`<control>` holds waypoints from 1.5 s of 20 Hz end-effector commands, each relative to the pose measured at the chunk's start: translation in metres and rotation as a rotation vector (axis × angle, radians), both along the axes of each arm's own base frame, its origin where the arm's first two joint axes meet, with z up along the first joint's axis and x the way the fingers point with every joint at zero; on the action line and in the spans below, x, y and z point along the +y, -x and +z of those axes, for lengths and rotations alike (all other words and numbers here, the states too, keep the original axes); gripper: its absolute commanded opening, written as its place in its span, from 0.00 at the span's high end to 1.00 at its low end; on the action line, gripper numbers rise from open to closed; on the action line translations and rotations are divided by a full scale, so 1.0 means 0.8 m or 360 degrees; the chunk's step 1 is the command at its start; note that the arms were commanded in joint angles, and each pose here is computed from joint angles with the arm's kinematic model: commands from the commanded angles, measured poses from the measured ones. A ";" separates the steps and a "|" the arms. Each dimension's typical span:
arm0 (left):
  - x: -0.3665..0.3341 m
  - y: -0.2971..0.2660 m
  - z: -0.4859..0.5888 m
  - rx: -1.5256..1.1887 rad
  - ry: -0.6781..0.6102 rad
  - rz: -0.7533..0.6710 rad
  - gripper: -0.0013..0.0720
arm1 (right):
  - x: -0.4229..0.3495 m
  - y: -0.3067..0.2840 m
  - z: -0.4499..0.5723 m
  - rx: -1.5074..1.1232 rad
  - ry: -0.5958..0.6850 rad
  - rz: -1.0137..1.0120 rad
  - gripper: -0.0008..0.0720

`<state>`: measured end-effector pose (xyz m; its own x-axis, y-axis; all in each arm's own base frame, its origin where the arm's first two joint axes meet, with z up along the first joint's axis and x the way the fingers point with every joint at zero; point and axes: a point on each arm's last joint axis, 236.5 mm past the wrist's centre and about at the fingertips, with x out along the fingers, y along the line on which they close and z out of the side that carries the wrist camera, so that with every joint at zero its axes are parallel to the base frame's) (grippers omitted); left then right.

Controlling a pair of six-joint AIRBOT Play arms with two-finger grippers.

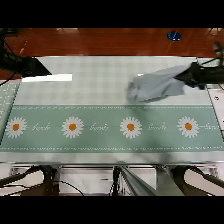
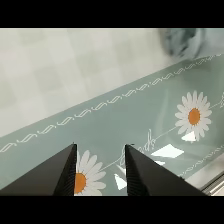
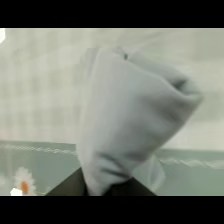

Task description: Fold the shirts.

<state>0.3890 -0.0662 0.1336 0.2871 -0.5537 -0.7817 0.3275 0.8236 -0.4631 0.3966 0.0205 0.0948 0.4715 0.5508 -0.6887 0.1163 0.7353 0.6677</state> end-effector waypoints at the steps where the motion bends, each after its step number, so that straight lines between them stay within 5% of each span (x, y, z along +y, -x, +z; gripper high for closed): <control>1: 0.001 -0.004 0.000 -0.0017 -0.0002 0.0010 0.48 | -0.099 0.091 0.031 0.0175 0.0285 -0.0298 0.96; 12: 0.001 -0.004 0.001 -0.0017 -0.0002 0.0010 0.48 | -0.322 0.380 -0.007 0.1128 0.0706 -0.1271 0.96; 26: 0.001 -0.005 0.001 -0.0022 -0.0003 0.0014 0.48 | -0.266 0.600 -0.101 0.1985 0.0452 -0.1686 0.95; 27: 0.002 -0.008 0.001 -0.0036 -0.0004 0.0025 0.48 | -0.263 0.613 -0.110 0.2025 0.0462 -0.1696 0.90; 29: 0.005 -0.021 0.005 -0.0099 -0.0008 0.0071 0.48 | -0.262 0.635 -0.124 0.2062 0.0524 -0.1632 0.47; 30: 0.007 -0.028 0.007 -0.0128 -0.0010 0.0093 0.48 | -0.270 0.649 -0.127 0.2073 0.0604 -0.1592 0.40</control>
